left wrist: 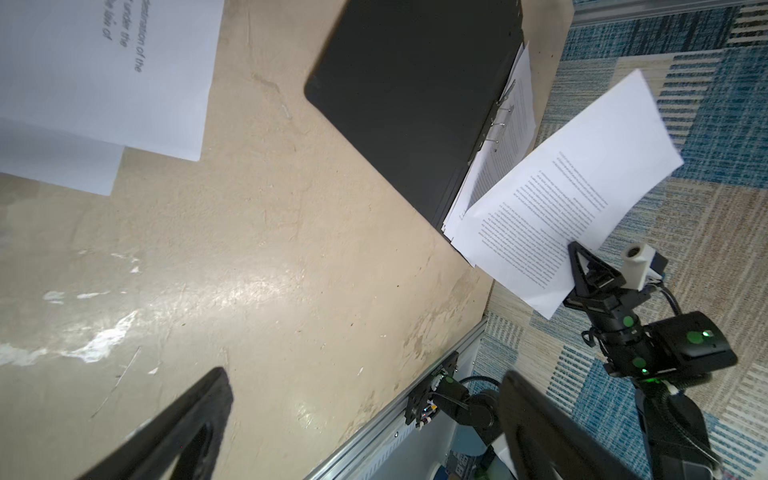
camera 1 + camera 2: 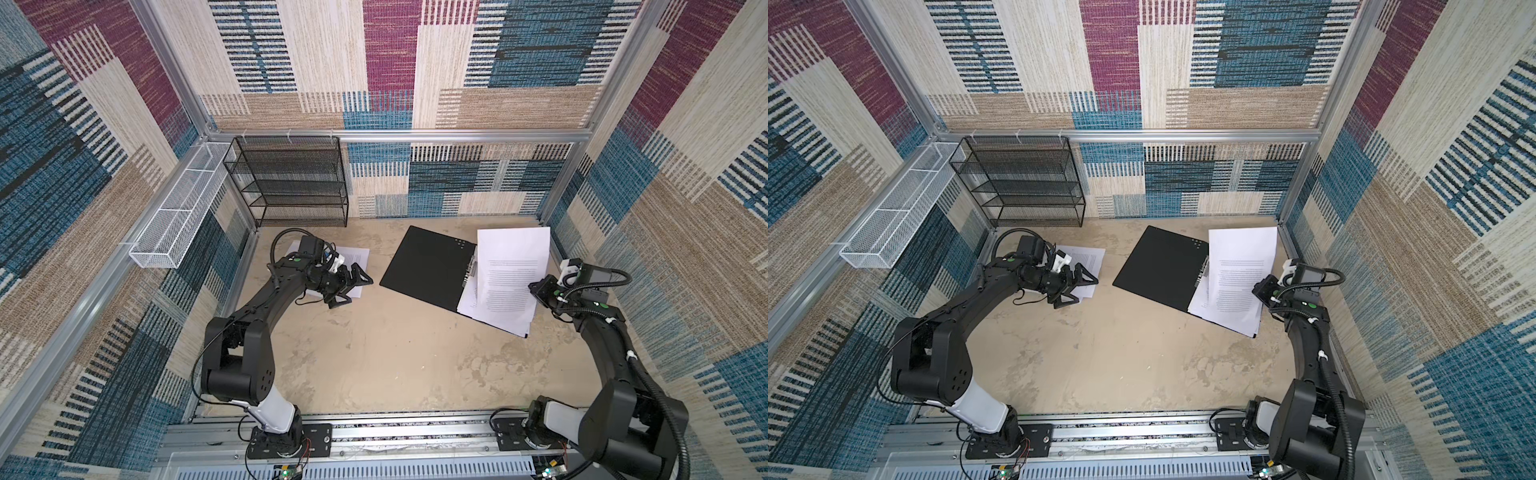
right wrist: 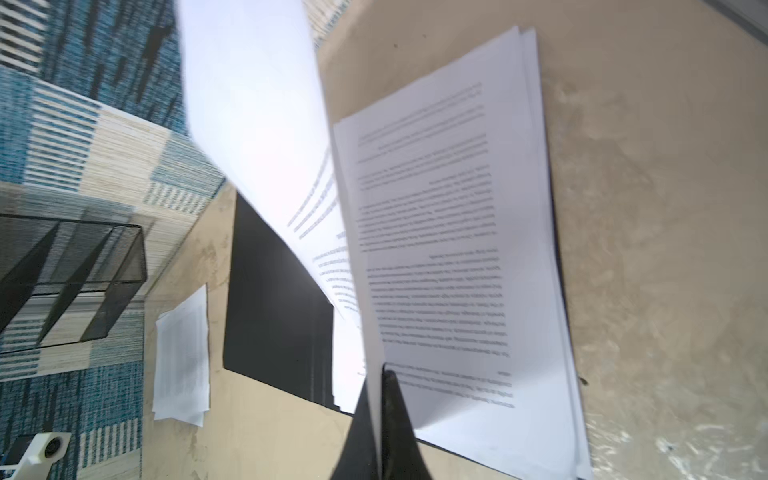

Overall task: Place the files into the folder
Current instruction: 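Lift the printed sheet and carry it over the black folder with the right gripper, then lay the sheet on the folder pages and press it flat with the right gripper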

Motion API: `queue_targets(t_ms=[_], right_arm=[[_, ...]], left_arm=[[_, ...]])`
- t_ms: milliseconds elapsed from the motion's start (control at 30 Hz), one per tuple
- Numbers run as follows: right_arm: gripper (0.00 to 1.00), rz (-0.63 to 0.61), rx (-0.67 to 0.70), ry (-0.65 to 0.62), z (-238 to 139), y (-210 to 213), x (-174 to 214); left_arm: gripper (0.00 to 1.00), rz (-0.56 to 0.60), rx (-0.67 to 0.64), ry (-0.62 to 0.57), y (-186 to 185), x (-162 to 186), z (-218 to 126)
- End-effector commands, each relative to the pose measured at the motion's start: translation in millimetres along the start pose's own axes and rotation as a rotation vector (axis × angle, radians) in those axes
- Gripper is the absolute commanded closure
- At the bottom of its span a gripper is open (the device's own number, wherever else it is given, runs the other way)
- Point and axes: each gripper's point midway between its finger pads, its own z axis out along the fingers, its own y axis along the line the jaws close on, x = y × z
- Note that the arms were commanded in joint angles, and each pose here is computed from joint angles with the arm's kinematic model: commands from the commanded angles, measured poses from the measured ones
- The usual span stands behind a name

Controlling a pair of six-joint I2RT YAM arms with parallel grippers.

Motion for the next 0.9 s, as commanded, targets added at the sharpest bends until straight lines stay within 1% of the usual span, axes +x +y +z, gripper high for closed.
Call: queue_targets(t_ms=[0, 67, 100, 200, 300, 400, 700, 867], right_arm=[[1.00, -0.045, 0.118, -0.015, 2.7, -28.3, 1.0], [1.00, -0.041, 0.190, 0.004, 8.6, -46.4, 6.3], [1.00, -0.040, 0.206, 0.017, 12.0, -51.5, 8.7], [1.00, -0.034, 0.193, 0.034, 20.2, -54.4, 12.5], [1.00, -0.050, 0.177, 0.030, 26.4, -52.8, 7.4], [1.00, -0.082, 0.199, 0.057, 35.1, -53.8, 6.2], [1.00, -0.133, 0.158, 0.118, 64.5, -41.0, 5.3], [1.00, -0.152, 0.161, 0.141, 75.6, -39.6, 2.7]], left_arm=[[0.00, 0.006, 0.080, 0.045, -4.6, 5.2, 7.9], [0.00, 0.001, 0.086, 0.052, -4.2, 6.9, 8.4], [0.00, 0.003, 0.089, 0.053, -4.9, 7.9, 7.8], [0.00, 0.011, 0.099, 0.049, -8.1, 8.8, 4.4], [0.00, 0.008, 0.119, 0.042, -9.5, 7.8, 1.5], [0.00, -0.001, 0.132, 0.038, -9.8, 7.5, -0.1], [0.00, 0.009, 0.175, 0.037, -16.4, 8.1, -4.1], [0.00, 0.036, 0.280, 0.054, -33.8, 10.5, -4.8]])
